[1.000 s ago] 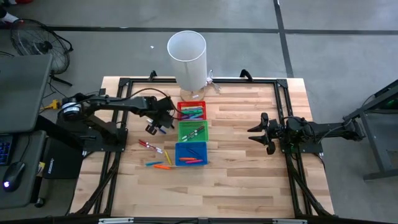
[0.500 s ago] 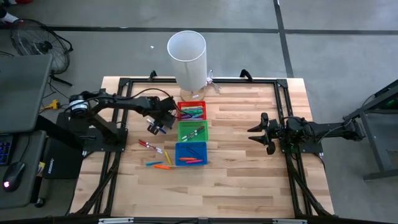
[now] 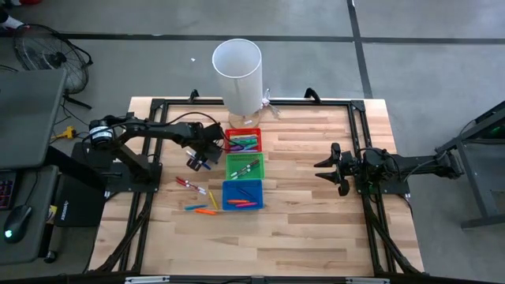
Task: Pick & Place Markers
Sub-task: Put the white and black marker pen into the green bin
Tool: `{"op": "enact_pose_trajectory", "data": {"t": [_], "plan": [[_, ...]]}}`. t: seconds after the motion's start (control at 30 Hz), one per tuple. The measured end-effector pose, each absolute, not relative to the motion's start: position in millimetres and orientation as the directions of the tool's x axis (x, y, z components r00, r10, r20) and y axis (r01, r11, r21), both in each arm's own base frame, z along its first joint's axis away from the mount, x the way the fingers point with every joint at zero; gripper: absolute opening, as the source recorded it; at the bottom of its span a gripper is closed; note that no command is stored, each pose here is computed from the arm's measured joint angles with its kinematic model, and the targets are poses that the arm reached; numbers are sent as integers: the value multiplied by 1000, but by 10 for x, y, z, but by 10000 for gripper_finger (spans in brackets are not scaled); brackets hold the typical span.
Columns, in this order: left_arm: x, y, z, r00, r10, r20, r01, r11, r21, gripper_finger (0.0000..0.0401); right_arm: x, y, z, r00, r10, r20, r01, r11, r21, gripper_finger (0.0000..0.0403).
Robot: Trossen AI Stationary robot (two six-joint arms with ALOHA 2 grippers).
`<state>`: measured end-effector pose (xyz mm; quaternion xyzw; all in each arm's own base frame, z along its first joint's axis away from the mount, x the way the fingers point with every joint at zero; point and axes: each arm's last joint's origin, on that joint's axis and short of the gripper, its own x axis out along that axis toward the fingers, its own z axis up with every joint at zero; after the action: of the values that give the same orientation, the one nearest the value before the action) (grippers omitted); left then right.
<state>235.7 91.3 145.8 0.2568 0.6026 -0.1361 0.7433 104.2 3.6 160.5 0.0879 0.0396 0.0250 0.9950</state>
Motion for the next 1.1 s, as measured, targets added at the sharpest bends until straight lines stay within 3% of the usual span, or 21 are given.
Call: {"op": "enact_pose_trajectory", "data": {"t": [0.43, 0.73, 1.1], "plan": [[2318, 880, 1443, 209, 44, -977, 499, 854, 145, 107, 1042, 37, 1605, 996, 57, -74, -43, 983, 178, 149], [2312, 842, 1438, 192, 32, -981, 494, 861, 125, 20, 1042, 36, 1605, 996, 56, -74, -42, 983, 178, 149], [2314, 848, 1442, 188, 66, -980, 425, 894, 142, 23, 1042, 36, 1605, 996, 57, -74, -43, 983, 177, 149]]}}
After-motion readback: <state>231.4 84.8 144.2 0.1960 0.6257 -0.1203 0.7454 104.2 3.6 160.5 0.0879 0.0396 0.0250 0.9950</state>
